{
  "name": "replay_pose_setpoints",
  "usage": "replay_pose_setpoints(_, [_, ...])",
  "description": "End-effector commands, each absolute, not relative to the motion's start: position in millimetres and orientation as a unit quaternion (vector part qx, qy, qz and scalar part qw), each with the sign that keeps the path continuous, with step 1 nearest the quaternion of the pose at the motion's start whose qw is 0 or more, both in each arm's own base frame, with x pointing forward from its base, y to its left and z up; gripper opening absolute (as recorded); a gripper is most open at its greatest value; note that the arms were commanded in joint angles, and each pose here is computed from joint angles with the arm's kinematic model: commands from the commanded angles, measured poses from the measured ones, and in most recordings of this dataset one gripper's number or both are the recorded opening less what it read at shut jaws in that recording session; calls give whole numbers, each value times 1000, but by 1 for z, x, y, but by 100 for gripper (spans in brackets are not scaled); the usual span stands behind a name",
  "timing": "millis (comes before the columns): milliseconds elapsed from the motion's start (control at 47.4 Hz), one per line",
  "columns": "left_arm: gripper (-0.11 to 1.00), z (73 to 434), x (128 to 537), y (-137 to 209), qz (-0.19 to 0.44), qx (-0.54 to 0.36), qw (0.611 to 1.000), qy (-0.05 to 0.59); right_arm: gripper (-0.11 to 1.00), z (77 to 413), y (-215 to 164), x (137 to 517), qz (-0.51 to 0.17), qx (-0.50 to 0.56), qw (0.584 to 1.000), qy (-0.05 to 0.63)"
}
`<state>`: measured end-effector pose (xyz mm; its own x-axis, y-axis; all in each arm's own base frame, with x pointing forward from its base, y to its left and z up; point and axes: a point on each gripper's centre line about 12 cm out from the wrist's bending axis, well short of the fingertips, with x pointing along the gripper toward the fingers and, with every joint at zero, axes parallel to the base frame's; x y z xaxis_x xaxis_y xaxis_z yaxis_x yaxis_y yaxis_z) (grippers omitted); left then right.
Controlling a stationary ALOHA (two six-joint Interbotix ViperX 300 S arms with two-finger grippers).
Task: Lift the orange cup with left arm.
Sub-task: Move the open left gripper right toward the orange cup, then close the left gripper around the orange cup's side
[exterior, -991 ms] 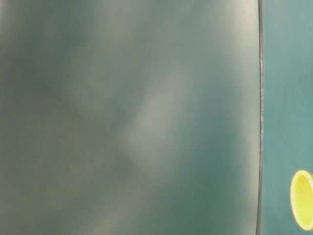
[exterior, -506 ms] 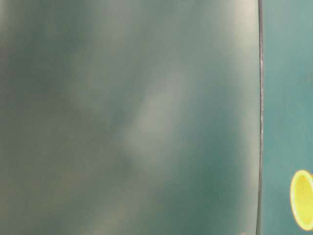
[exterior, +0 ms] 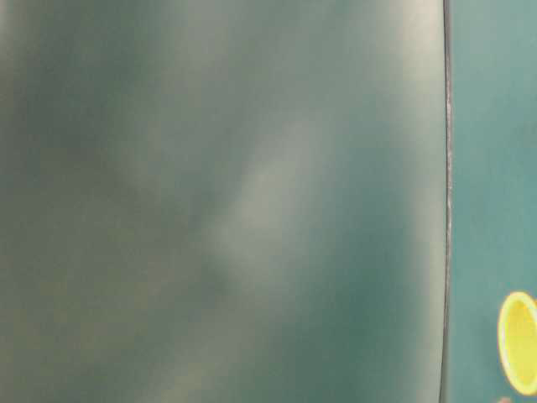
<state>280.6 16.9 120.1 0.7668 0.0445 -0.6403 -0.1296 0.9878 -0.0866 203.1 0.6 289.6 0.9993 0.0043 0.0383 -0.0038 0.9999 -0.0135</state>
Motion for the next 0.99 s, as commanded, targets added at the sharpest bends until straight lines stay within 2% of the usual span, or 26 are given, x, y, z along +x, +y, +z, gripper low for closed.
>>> replay_pose_setpoints(0, [86,123,290,19,50,-68,942,325,0,301,1,205,3,-7,999,-34])
replay_pose_setpoints(970, [86,90,345,13,33,-58,944,322,0,300,1,206,3,-4,1000,-30])
